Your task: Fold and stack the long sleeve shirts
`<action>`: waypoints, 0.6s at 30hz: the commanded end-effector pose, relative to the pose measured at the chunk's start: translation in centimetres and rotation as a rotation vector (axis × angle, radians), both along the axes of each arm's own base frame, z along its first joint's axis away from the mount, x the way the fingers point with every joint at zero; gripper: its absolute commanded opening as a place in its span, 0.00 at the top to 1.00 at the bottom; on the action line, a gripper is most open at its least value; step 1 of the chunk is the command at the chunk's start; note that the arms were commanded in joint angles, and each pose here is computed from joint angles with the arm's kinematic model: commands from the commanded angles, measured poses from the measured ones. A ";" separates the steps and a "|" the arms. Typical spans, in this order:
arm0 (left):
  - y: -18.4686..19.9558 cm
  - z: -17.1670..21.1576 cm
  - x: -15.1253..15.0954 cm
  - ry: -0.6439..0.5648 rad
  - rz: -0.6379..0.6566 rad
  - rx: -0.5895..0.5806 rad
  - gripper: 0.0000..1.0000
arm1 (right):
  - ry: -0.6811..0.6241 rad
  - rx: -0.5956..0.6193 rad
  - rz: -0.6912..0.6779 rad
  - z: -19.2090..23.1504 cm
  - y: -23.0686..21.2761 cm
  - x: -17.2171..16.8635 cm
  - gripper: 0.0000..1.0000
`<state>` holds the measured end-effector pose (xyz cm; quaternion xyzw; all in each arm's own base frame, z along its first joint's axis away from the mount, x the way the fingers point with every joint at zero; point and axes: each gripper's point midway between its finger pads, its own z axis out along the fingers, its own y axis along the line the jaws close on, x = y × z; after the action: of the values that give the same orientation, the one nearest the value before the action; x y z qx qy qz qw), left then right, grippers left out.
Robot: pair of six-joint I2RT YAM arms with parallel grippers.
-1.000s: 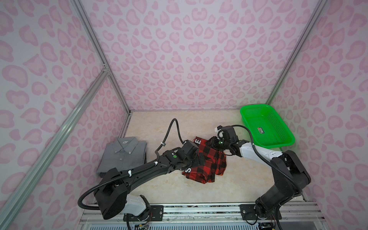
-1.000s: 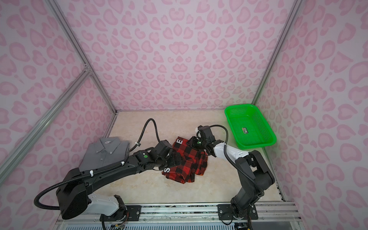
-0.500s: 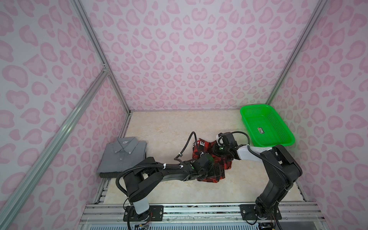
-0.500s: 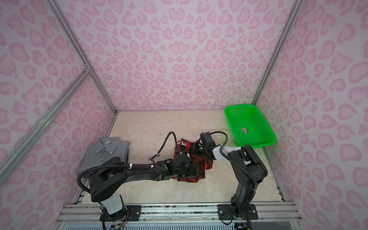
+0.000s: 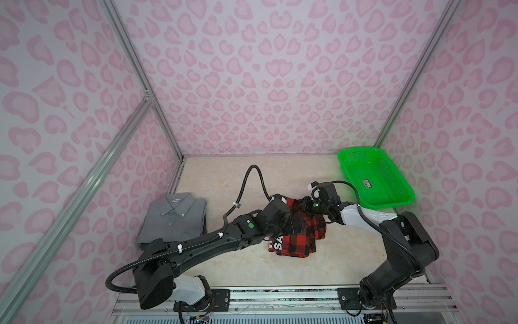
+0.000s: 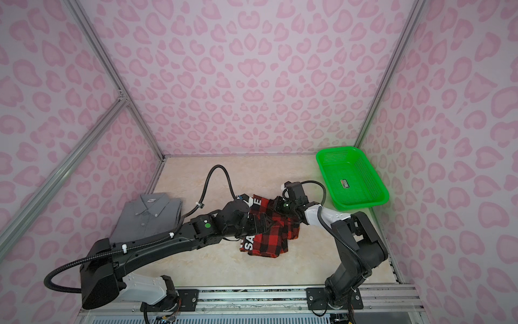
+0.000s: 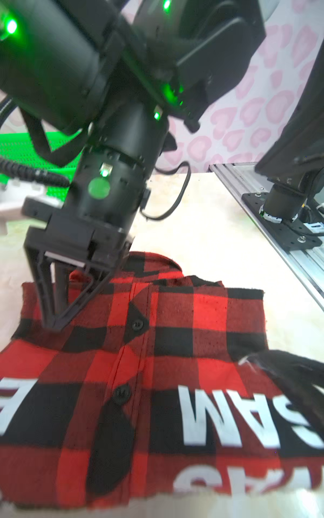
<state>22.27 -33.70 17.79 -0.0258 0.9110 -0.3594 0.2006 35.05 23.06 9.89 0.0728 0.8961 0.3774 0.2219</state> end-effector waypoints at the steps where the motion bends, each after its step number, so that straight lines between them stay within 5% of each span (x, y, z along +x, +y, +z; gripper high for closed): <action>1: 3.3 -1.7 1.6 0.005 0.033 0.081 0.01 | -0.030 0.025 0.036 2.3 0.7 -1.6 0.73; 13: 2.2 -5.8 9.8 0.147 0.130 0.170 0.03 | 0.028 0.100 0.032 0.7 2.5 -10.5 0.75; 18: 1.0 -8.8 11.4 0.219 0.165 0.212 0.03 | 0.052 0.011 0.021 -2.3 1.1 -11.7 0.75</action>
<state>33.45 -32.41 9.99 -0.1030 0.9514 -0.2489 0.1492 23.03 24.95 8.62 0.0607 0.8954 0.4008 0.1841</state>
